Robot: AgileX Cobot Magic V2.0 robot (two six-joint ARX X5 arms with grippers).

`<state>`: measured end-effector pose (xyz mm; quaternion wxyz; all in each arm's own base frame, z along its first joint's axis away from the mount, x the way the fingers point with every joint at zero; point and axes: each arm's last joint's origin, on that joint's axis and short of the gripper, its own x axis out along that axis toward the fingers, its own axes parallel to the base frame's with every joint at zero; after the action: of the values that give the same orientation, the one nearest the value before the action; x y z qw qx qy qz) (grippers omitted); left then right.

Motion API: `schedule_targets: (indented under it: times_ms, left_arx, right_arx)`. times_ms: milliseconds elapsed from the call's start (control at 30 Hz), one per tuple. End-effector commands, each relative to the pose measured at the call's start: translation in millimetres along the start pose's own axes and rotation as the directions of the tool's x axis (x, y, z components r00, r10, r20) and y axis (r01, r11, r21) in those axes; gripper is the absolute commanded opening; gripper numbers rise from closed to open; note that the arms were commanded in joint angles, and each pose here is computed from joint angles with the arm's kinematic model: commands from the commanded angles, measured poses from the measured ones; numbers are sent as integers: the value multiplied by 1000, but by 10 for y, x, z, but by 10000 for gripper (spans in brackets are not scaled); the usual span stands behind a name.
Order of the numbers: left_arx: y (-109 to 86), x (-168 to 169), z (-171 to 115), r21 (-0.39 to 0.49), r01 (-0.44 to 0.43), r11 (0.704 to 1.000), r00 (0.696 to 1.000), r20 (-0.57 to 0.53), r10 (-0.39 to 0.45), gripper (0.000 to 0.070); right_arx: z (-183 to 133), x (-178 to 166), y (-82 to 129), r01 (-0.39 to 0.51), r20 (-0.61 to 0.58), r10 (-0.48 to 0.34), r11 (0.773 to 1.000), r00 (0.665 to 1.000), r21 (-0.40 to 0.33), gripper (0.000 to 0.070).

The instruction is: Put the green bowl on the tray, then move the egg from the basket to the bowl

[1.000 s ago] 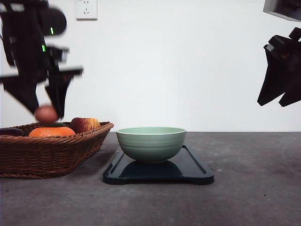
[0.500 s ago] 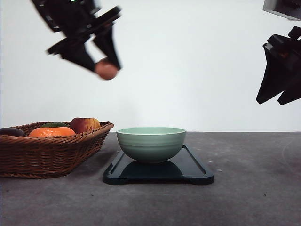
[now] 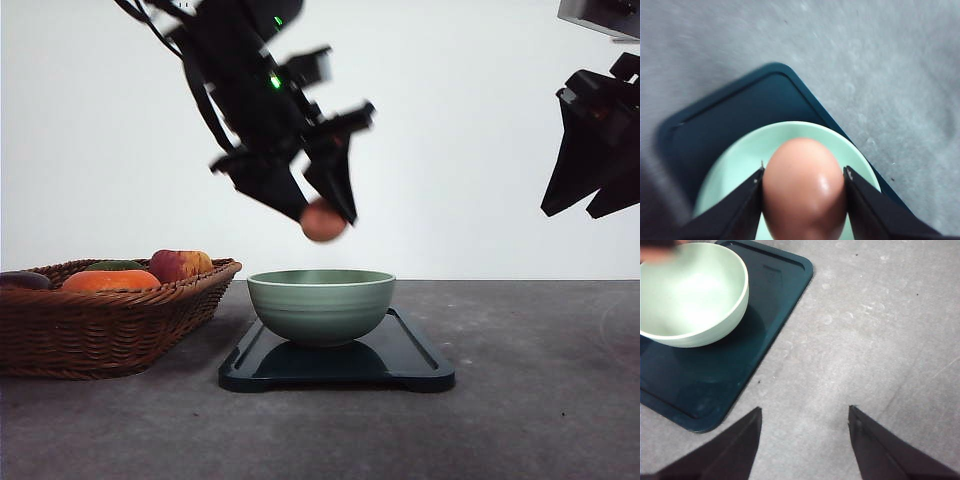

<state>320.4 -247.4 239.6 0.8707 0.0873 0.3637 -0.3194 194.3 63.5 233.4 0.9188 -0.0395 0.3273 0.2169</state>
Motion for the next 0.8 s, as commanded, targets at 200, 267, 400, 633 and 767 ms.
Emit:
schedule_targets:
  times_ms: [200,267,400,633,767]
  left_arx:
    - [-94,385,-130,39,-49,998,998,-48,51,227]
    - [-87,435,-161,39,-59,997,996,-61,61,227]
    - [-76,508,-214,41,-74,996,993,-86,77,227]
    - [-69,560,-249,41,-75,996,992,-100,78,228]
    - [-64,611,-295,42,-75,996,989,-125,80,228]
  right_arx:
    - [18,9,4,-2,4,2,1000,1000,-1,342]
    - [18,9,4,-3,4,3,1000,1000,0,342]
    - [18,9,4,-3,4,3,1000,1000,0,342]
    - [18,9,4,-3,4,3,1000,1000,-1,342]
    - [18,9,4,-3,4,3,1000,1000,-1,342]
